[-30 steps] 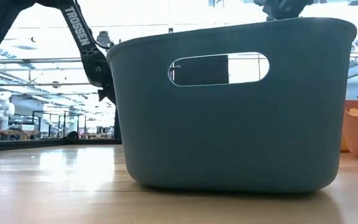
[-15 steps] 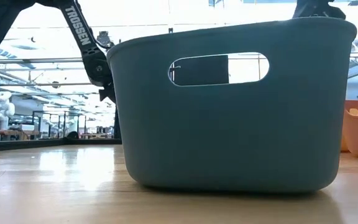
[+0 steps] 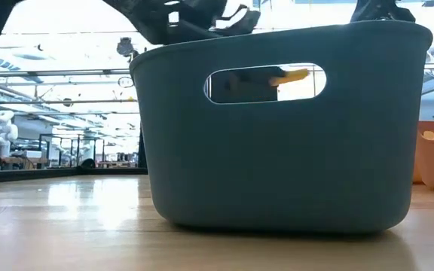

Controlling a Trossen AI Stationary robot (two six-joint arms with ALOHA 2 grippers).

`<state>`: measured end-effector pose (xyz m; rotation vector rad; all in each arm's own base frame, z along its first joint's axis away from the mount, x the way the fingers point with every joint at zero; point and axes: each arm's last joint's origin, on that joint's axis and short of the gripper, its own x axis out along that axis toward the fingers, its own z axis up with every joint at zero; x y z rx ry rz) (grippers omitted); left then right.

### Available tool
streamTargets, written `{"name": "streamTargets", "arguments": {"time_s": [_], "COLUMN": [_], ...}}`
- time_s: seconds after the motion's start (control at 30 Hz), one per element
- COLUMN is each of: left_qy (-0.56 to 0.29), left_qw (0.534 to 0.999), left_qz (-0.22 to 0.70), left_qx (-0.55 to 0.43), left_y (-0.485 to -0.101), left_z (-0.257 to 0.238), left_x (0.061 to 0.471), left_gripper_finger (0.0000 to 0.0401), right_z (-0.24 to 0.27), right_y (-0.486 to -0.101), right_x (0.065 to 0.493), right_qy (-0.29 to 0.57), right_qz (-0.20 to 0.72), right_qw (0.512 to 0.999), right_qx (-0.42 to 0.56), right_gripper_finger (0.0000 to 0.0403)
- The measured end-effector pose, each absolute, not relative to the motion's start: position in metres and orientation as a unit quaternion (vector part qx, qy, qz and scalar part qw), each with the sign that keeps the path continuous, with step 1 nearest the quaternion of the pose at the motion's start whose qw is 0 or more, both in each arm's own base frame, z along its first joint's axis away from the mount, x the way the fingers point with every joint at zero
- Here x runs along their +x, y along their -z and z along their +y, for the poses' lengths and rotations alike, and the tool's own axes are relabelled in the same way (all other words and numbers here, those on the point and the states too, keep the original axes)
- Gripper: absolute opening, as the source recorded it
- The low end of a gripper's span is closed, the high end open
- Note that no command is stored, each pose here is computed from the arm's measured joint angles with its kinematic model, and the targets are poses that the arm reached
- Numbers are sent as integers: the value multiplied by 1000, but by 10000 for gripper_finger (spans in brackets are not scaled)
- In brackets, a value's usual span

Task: Sort blocks
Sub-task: Put the yellow block into the yellow bin

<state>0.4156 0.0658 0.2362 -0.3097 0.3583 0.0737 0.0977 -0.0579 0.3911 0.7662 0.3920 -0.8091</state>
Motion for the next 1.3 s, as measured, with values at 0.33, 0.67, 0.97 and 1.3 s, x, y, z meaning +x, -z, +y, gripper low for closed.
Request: {"name": "streamTargets", "arguments": {"time_s": [0.33, 0.67, 0.97, 1.3], "left_qy": [16, 7, 12, 6], "left_qw": [943, 918, 908, 910], "left_qz": [213, 262, 266, 243], "left_qx": [-254, -299, -322, -335], "left_y": [-194, -166, -162, -168], "left_z": [66, 63, 62, 72], "left_x": [501, 538, 544, 545], "left_gripper_finger": [79, 79, 79, 220], "right_z": [-55, -51, -46, -43], "right_y": [-391, -391, -390, -391], "right_x": [102, 104, 105, 97], "right_qy": [359, 343, 326, 321], "right_qz": [192, 195, 207, 209], "right_qw": [836, 837, 846, 854], "right_qx": [369, 379, 367, 352], "right_gripper_finger": [0, 0, 0, 0]}}
